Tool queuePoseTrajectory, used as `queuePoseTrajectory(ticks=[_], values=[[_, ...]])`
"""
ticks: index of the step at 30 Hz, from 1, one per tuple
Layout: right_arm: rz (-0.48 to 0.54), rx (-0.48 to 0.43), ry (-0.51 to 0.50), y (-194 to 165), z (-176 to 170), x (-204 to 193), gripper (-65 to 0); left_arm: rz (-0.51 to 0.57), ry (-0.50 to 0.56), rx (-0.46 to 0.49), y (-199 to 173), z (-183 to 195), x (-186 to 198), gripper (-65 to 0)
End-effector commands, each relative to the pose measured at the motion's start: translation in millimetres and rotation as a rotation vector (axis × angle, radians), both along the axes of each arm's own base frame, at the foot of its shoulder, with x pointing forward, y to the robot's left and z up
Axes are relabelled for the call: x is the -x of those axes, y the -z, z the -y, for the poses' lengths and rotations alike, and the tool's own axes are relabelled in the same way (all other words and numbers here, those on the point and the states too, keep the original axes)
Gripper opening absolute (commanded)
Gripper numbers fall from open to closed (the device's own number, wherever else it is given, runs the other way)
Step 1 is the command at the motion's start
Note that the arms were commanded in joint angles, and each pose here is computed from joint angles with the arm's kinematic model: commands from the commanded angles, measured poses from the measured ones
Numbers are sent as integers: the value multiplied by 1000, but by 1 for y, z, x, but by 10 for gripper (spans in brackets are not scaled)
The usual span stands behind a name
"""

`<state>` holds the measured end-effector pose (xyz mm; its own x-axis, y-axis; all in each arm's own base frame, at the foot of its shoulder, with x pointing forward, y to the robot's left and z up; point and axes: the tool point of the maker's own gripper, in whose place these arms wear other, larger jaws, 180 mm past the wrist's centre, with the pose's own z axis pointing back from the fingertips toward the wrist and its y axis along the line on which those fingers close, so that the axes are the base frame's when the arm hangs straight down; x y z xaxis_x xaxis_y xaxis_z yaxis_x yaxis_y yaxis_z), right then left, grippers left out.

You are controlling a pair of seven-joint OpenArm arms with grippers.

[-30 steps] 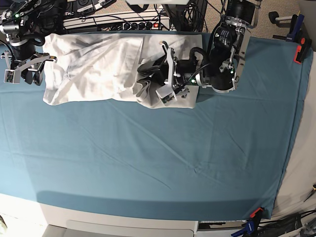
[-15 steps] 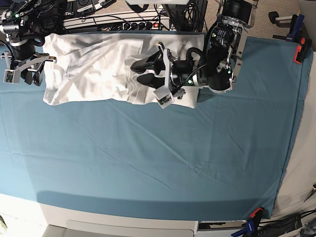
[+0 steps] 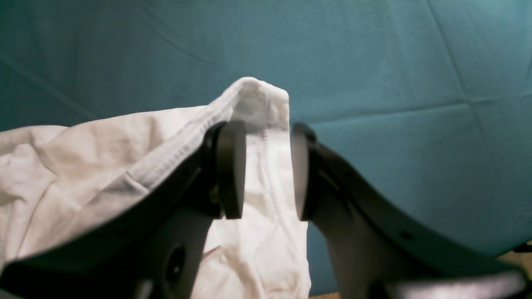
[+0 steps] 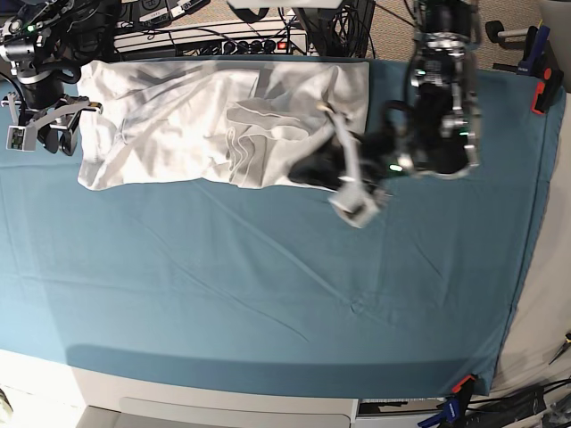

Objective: Fold the T-shirt properly
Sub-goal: 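Fold the hem end over onto the strip toward the right gripper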

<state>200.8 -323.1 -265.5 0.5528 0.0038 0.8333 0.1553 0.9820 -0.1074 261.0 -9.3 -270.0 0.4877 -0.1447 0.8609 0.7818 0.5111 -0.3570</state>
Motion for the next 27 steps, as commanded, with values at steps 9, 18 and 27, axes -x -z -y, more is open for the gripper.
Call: queuePoseTrajectory(ticks=[9, 18, 27], values=[[60, 6, -20, -14, -2, -6, -456, -128, -116, -81, 37, -20, 18, -650], [61, 6, -20, -15, -2, -6, -456, -106, -61, -169, 56, 8, 32, -650], [64, 6, -21, -15, -2, -7, -456, -100, 8, -273, 76, 31, 48, -650]])
